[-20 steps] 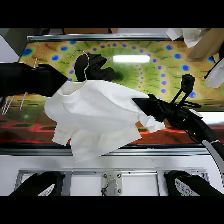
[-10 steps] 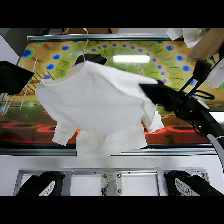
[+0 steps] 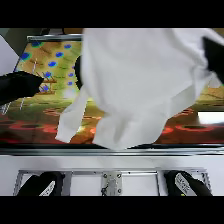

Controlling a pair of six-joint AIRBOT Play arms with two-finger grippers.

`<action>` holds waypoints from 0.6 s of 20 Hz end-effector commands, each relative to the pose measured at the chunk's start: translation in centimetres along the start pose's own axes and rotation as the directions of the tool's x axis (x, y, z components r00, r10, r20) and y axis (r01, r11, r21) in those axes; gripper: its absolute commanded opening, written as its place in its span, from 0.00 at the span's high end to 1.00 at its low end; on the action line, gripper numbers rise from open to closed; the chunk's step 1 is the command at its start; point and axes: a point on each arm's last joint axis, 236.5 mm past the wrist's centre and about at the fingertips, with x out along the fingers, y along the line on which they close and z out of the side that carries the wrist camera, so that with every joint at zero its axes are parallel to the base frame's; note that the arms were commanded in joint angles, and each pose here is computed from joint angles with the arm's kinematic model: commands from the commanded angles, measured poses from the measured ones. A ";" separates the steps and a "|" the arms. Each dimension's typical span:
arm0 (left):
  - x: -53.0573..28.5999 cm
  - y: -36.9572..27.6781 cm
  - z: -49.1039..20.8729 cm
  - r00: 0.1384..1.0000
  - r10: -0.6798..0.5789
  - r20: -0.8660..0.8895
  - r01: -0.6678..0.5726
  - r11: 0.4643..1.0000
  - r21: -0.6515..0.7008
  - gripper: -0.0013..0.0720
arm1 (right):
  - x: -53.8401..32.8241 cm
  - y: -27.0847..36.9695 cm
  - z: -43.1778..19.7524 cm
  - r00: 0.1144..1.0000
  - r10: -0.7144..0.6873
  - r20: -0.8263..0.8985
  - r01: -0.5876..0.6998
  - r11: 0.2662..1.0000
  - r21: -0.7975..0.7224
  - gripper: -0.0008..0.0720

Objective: Fold the clothes and pants, and hang the long-sleeved shirts on hangers.

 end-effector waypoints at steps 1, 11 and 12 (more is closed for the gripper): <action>3.6 -2.4 -0.9 0.996 -0.067 -0.052 0.070 0.996 0.050 0.96 | -6.7 -5.4 7.0 0.913 -0.399 0.088 0.408 0.879 -0.247 0.95; 10.2 -6.4 0.1 0.987 -0.132 -0.086 0.146 0.973 0.177 0.96 | -23.6 -2.6 25.7 0.329 -0.700 0.634 0.930 0.124 -0.346 0.95; 10.4 -6.5 0.3 0.987 -0.130 -0.092 0.145 0.973 0.179 0.96 | -24.3 -1.7 27.3 0.286 -0.683 0.672 0.942 0.071 -0.328 0.95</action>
